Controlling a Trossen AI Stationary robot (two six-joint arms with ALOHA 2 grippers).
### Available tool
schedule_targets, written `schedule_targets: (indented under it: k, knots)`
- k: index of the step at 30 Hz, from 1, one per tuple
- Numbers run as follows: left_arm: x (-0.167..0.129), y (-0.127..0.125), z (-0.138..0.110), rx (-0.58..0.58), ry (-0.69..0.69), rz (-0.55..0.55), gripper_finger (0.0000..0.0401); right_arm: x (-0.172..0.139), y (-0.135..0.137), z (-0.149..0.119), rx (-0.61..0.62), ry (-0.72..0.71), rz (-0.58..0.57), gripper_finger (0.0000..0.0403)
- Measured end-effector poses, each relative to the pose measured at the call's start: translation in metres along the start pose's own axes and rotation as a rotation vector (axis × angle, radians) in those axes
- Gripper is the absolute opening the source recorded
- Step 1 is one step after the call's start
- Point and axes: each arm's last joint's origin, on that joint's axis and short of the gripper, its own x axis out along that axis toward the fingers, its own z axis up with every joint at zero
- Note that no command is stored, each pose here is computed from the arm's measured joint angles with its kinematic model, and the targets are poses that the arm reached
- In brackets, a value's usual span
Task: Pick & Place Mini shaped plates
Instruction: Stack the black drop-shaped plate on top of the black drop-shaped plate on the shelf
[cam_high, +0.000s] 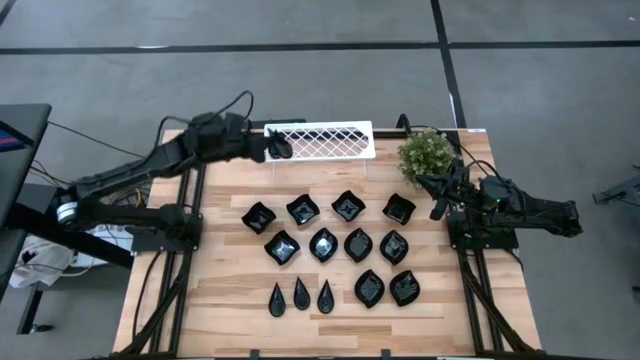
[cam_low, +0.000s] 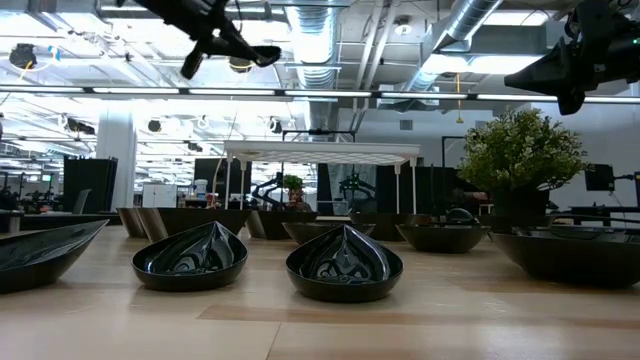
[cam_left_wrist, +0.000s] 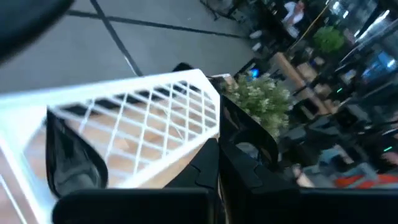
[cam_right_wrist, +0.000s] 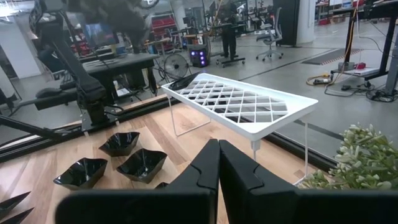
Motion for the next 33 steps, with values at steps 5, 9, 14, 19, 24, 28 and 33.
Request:
schedule_targets:
  k: [5, 9, 14, 19, 24, 28, 33]
  knots:
    - [0.024, -0.001, 0.024, 0.128, 0.136, 0.091, 0.0006, 0.000, 0.000, 0.000, 0.000, 0.000, 0.000, 0.0001]
    - [0.037, -0.001, 0.043, 0.225, 0.232, 0.140, 0.0006, 0.000, 0.000, 0.000, 0.000, 0.000, 0.000, 0.0001]
    - [0.047, 0.009, 0.065, 0.314, 0.319, 0.207, 0.0006, 0.000, 0.000, 0.000, 0.001, 0.000, 0.000, 0.0001]
    - [0.057, 0.029, 0.071, 0.337, 0.401, 0.269, 0.0007, 0.000, 0.000, 0.000, 0.000, 0.000, 0.000, 0.0001]
    - [0.067, 0.042, 0.064, 0.363, 0.496, 0.299, 0.0008, 0.000, 0.000, 0.000, 0.000, 0.000, 0.000, 0.0001]
    - [0.074, 0.046, 0.062, 0.368, 0.515, 0.302, 0.0009, 0.000, 0.000, 0.000, 0.000, 0.000, 0.000, 0.0001]
    - [0.078, 0.051, 0.054, 0.374, 0.551, 0.309, 0.0009, 0.000, 0.000, 0.000, 0.000, 0.000, 0.000, 0.0001]
